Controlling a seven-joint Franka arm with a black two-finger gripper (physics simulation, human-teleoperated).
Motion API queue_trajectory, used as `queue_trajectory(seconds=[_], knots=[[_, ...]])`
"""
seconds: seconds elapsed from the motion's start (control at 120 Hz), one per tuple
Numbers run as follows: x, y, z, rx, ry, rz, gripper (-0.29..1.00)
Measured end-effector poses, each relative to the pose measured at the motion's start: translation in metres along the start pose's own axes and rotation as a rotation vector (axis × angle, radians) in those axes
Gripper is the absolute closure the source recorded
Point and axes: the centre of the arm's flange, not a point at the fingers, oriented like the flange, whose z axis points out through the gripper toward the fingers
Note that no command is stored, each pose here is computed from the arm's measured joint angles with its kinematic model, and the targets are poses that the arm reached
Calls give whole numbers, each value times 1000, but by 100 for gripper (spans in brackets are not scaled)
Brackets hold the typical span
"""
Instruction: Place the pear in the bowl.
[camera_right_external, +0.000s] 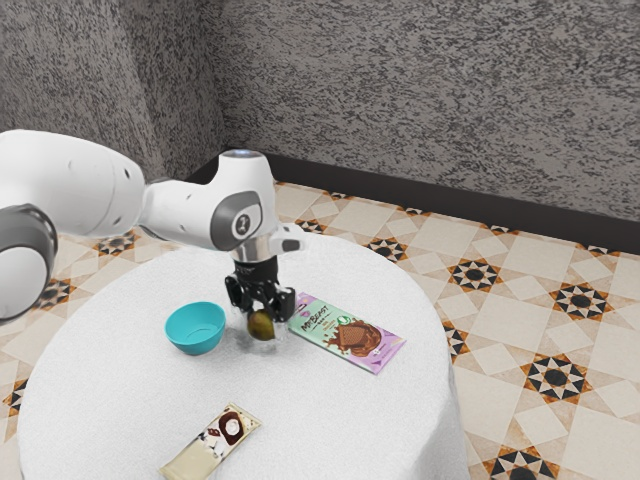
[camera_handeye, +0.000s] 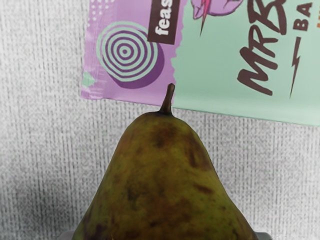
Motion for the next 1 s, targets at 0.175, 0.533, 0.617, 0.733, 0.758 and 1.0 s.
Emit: queue_trajectory(seconds=[0.175, 0.533, 0.617, 0.733, 0.758, 1.0], knots=[[-14, -28, -74, 25, 77, -45, 40], [-65, -100, -51, 38, -42, -195, 42], [-66, -102, -49, 39, -45, -203, 42], [-67, -102, -53, 39, -40, -204, 28], [-67, -102, -54, 39, -39, -204, 25], [-50, -72, -220, 110, 170, -89, 8]])
